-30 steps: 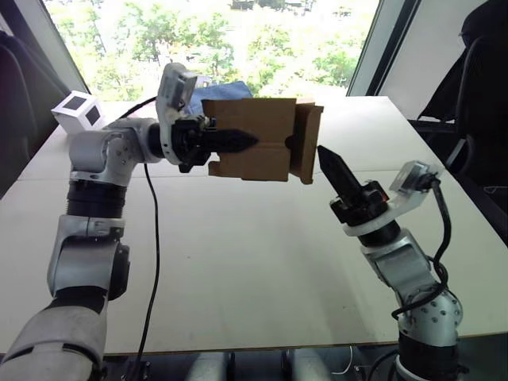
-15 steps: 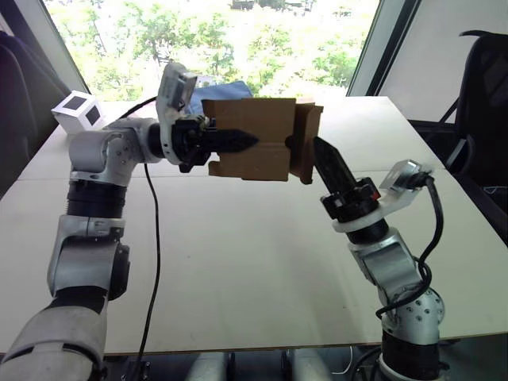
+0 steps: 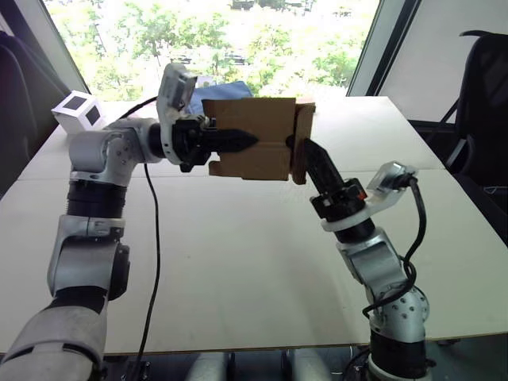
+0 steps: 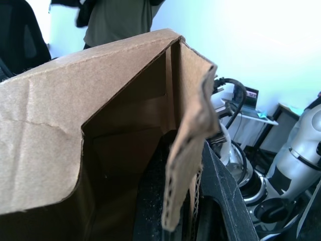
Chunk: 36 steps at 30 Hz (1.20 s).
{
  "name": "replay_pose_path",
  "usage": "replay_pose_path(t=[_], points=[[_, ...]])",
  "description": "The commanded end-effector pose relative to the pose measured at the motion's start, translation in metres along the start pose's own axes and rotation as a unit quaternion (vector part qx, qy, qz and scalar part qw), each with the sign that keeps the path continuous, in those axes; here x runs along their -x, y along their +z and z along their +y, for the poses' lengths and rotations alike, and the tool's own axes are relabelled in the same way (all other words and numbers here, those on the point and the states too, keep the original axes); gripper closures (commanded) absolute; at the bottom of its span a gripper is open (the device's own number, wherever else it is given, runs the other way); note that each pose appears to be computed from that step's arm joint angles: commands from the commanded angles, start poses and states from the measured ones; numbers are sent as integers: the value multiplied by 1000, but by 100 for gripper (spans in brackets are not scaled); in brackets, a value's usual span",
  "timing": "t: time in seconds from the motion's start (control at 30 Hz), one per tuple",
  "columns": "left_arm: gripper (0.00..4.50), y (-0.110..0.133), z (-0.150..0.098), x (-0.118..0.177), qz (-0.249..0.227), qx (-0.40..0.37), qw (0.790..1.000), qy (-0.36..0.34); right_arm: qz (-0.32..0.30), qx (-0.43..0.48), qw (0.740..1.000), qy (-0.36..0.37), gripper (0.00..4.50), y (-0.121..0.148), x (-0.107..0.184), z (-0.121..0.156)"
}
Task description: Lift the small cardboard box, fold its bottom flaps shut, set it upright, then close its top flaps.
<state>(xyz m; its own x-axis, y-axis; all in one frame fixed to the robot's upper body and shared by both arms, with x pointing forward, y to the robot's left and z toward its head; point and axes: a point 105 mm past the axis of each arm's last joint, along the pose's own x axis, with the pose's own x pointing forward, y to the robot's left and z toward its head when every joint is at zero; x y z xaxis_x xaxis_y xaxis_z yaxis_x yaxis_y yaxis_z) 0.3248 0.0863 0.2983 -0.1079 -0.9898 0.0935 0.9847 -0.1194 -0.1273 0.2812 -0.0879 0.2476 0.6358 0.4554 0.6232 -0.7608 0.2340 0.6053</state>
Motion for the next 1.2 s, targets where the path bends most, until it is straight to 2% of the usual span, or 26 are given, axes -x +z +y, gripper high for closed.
replay_pose_path(t=[0.03,0.43,0.77,1.0,1.2], points=[[450,12,-9,-2,-10,-24,1000,-17,-13,10,1000,18,257,3,-6,7],[450,8,-9,-4,-8,-24,1000,-18,-11,0,999,38,257,-6,-17,16],[450,10,-5,-10,-25,-25,999,-21,30,-33,997,67,257,-28,-17,26],[450,11,-4,-8,-28,-25,999,-17,12,-28,998,58,257,-19,-13,23],[450,13,-4,-4,-29,-27,999,-11,-16,-11,999,35,257,3,-1,16]])
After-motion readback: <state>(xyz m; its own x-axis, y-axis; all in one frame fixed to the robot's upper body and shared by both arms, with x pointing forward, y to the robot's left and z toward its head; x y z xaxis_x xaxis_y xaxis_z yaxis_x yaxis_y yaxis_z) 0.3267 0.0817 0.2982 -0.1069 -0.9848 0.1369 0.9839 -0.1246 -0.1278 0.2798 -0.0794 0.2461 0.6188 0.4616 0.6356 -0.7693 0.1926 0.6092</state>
